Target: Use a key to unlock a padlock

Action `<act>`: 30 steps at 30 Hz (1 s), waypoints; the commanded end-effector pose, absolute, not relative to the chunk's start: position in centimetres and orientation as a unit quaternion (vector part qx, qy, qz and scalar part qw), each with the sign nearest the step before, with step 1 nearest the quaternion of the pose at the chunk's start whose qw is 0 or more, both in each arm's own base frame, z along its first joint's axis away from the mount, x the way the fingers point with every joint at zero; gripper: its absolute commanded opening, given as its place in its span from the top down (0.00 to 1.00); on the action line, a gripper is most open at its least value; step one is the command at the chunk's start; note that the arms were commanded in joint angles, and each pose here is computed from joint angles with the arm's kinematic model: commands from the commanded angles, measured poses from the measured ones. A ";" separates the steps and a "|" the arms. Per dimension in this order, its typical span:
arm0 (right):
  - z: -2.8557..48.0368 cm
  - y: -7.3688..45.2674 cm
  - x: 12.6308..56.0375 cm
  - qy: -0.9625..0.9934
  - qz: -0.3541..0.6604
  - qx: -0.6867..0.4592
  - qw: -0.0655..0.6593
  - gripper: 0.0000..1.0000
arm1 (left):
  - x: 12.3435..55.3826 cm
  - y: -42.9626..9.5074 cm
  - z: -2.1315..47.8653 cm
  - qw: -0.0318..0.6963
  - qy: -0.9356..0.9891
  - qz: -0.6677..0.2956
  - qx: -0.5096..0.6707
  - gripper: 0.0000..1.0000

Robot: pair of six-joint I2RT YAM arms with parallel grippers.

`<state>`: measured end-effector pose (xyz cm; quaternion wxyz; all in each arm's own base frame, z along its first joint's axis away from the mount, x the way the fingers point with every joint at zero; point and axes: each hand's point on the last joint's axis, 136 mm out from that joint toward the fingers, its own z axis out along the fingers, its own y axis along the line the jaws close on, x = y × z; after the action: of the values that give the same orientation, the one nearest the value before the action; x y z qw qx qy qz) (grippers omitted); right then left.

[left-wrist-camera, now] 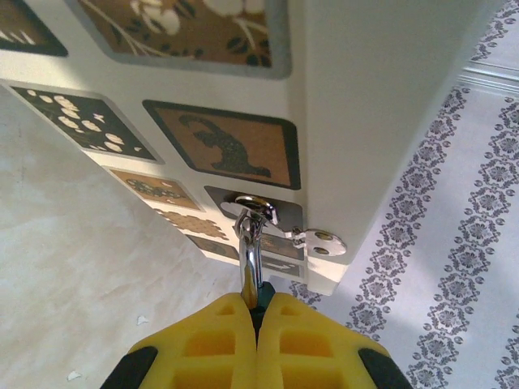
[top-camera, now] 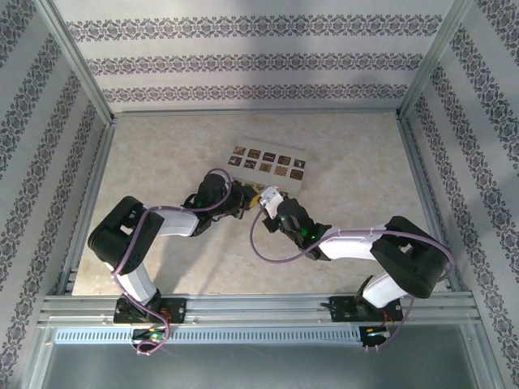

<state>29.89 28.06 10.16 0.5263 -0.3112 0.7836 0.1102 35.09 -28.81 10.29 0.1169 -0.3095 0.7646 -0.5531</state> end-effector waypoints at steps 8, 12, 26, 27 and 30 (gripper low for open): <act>10.6 31.3 29.5 0.795 0.244 -0.214 0.512 1.00 | 35.1 -29.9 9.2 0.125 0.762 -0.567 -0.287 1.00; 10.1 31.4 29.6 0.801 0.257 -0.195 0.505 1.00 | 35.1 -29.9 8.6 0.127 0.767 -0.561 -0.285 1.00; 9.5 30.9 29.3 0.806 0.263 -0.180 0.498 1.00 | 34.9 -29.5 8.2 0.141 0.786 -0.534 -0.278 0.91; 9.5 30.9 29.3 0.806 0.265 -0.177 0.498 1.00 | 34.9 -29.3 8.3 0.145 0.788 -0.530 -0.277 0.90; 9.3 30.7 29.2 0.809 0.269 -0.171 0.494 1.00 | 34.8 -28.9 9.0 0.158 0.792 -0.524 -0.271 0.79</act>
<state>29.88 28.85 7.44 0.4845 -0.1746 0.8309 0.2108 35.38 -28.46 7.78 0.1419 -0.2962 0.7829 -0.5284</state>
